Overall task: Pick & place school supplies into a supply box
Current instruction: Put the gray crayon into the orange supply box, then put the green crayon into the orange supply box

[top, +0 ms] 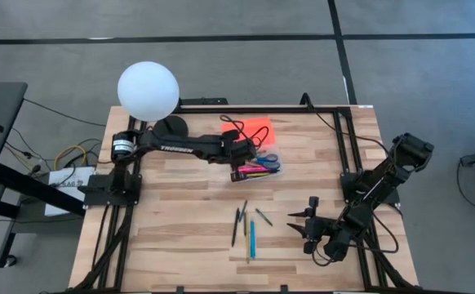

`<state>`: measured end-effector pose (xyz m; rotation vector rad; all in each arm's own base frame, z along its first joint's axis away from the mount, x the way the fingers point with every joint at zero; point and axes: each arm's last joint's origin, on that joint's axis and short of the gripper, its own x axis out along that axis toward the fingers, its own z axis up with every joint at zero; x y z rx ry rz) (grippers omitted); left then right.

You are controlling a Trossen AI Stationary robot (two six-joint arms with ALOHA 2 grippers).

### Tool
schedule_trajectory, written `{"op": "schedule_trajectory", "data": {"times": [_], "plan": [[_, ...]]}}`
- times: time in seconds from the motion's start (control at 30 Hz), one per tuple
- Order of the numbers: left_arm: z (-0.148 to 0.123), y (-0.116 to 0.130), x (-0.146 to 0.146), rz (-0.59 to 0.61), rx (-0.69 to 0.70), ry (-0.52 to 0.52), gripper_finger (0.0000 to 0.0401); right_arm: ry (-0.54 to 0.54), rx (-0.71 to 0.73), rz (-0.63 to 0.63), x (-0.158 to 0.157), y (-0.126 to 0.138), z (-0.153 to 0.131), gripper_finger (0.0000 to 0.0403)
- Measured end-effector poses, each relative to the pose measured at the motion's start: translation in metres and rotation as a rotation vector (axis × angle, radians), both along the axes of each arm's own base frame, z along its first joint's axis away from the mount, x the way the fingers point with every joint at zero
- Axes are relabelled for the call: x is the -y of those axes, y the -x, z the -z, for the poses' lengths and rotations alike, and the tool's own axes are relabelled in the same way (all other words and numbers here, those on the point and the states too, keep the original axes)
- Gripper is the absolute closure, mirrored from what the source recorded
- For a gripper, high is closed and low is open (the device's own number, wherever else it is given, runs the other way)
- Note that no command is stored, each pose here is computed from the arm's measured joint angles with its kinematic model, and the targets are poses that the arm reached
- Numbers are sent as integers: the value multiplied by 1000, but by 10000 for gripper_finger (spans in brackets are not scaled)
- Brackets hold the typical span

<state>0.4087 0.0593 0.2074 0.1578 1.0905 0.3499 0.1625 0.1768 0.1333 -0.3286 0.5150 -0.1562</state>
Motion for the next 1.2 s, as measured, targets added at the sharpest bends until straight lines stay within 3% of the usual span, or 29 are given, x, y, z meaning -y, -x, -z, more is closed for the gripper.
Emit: {"op": "schedule_trajectory", "data": {"times": [0.13,0.33,0.53,0.87,1.2], "plan": [[0,0,-2,38,1,47,349,-1,0,1,0,0,0,269],[0,0,-2,16,0,28,314,-10,2,6,0,0,0,269],[1,-1,15,54,-12,34,304,-38,17,32,2,-4,-1,269],[6,19,102,215,-210,19,317,-188,52,89,15,-30,-7,269],[3,49,211,252,-92,-212,324,-276,49,116,29,-48,-9,269]]}}
